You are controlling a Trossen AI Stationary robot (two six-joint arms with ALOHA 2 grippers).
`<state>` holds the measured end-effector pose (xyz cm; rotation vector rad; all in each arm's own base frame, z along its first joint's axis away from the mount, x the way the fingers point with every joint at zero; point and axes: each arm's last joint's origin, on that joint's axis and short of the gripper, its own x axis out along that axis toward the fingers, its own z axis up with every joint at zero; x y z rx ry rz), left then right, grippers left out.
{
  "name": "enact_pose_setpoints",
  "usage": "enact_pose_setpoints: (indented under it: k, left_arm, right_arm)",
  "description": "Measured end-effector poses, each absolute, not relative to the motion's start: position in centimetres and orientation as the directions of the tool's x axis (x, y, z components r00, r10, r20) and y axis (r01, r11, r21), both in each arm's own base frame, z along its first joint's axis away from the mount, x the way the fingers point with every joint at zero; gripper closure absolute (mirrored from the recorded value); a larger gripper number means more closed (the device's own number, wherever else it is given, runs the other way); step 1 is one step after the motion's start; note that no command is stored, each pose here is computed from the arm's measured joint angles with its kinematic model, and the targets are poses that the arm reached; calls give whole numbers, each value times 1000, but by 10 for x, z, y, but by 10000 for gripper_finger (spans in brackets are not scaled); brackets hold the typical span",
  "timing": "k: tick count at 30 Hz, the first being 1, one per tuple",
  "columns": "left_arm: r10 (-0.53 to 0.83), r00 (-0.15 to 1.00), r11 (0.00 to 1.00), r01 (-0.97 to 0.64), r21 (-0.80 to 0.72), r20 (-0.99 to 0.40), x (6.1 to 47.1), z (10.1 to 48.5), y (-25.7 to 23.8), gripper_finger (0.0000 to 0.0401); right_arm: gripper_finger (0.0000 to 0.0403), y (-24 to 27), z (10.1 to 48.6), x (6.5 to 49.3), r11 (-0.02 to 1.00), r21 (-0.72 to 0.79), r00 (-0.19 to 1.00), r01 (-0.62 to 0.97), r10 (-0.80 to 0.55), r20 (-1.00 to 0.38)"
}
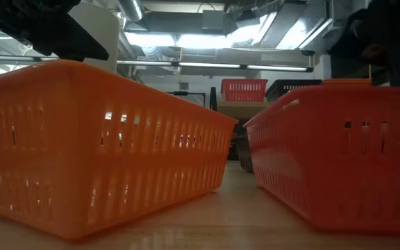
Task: Stack baskets on shelf by color
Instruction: Stack the right red basket on top of the red basket on the shelf
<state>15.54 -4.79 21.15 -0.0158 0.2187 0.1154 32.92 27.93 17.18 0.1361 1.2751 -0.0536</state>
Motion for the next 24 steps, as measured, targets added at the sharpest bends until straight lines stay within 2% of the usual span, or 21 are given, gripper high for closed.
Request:
enact_pose_setpoints:
  k: [10,12,16,21,24]
  left_arm:
    - [112,970,993,-116,-3,-217,155,212,-48,360]
    - [112,970,993,-116,-3,-217,155,212,-48,360]
    - [112,970,993,-116,-3,-217,155,212,-48,360]
    - [112,970,993,-116,-3,-217,155,212,-48,360]
    - [112,970,993,-116,-3,-217,155,212,-48,360]
  right_arm:
    - [312,281,153,331,991,35,253,132,1,-968]
    - [326,280,154,331,991,25,270,134,-12,-963]
    - [390,279,156,332,990,-2,301,143,-45,-953]
    - [399,282,160,331,983,31,294,183,-24,-955]
    - [401,292,181,333,984,60,309,169,5,-951]
